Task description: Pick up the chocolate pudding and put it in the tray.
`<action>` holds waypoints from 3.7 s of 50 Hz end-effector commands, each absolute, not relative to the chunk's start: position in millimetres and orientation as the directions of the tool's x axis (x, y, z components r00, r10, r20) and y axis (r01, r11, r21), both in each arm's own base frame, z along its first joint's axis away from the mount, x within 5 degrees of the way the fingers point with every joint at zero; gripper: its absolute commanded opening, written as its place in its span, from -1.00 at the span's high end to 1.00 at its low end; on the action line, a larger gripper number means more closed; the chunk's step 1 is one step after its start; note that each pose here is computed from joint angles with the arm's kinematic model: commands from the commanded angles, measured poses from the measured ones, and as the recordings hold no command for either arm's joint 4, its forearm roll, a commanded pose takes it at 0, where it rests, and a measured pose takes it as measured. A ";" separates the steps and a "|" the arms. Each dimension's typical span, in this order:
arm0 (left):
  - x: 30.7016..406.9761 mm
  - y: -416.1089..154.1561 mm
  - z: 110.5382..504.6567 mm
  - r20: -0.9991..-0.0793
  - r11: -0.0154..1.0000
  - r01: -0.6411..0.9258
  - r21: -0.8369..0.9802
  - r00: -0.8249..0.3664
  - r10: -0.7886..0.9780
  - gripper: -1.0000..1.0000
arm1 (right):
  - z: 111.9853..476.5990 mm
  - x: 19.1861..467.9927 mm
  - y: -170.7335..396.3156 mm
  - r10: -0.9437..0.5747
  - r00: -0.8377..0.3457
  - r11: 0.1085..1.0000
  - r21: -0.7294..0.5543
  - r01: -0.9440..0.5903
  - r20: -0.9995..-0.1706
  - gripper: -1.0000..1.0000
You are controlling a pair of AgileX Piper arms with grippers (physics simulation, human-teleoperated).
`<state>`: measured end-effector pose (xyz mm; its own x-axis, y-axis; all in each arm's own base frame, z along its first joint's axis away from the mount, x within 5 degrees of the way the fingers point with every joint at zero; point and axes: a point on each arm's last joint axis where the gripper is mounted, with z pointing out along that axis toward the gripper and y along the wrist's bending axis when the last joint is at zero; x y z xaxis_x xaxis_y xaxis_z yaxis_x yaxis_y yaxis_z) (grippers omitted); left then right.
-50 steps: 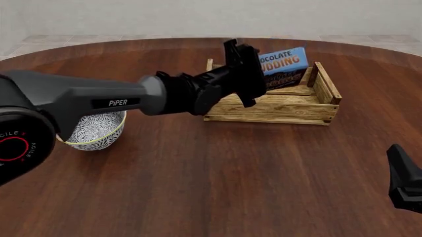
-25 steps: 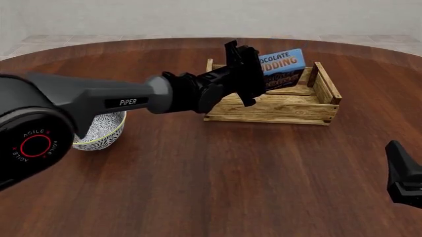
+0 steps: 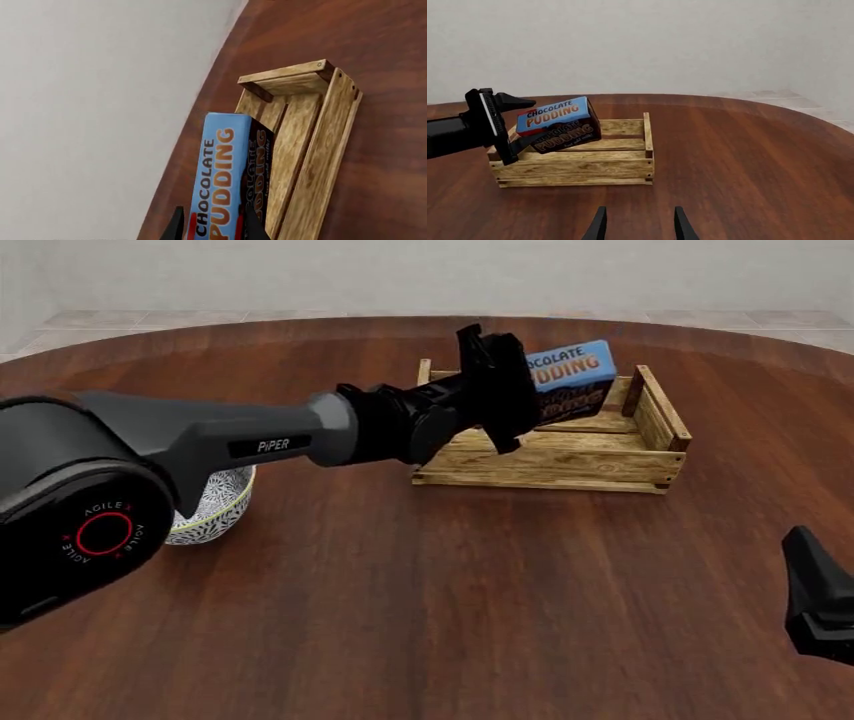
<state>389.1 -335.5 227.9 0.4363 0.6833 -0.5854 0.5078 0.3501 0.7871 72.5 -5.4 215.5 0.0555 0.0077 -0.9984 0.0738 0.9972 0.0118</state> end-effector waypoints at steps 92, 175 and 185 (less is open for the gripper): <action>431.9 -329.8 209.7 -0.692 0.454 0.596 0.662 0.255 0.675 1.00 | 215.3 70.4 -5.7 0.011 0.059 0.997 0.016 0.080 -0.998 -1.00; 446.0 -332.0 172.8 -0.706 0.467 0.635 0.615 0.180 0.685 1.00 | 215.2 69.9 -5.8 0.015 0.060 0.996 0.020 0.082 -0.998 -1.00; 445.4 -333.9 169.3 -0.707 0.466 0.639 0.611 0.178 0.684 1.00 | 215.4 71.2 -6.0 0.016 0.058 0.996 0.020 0.083 -0.998 -1.00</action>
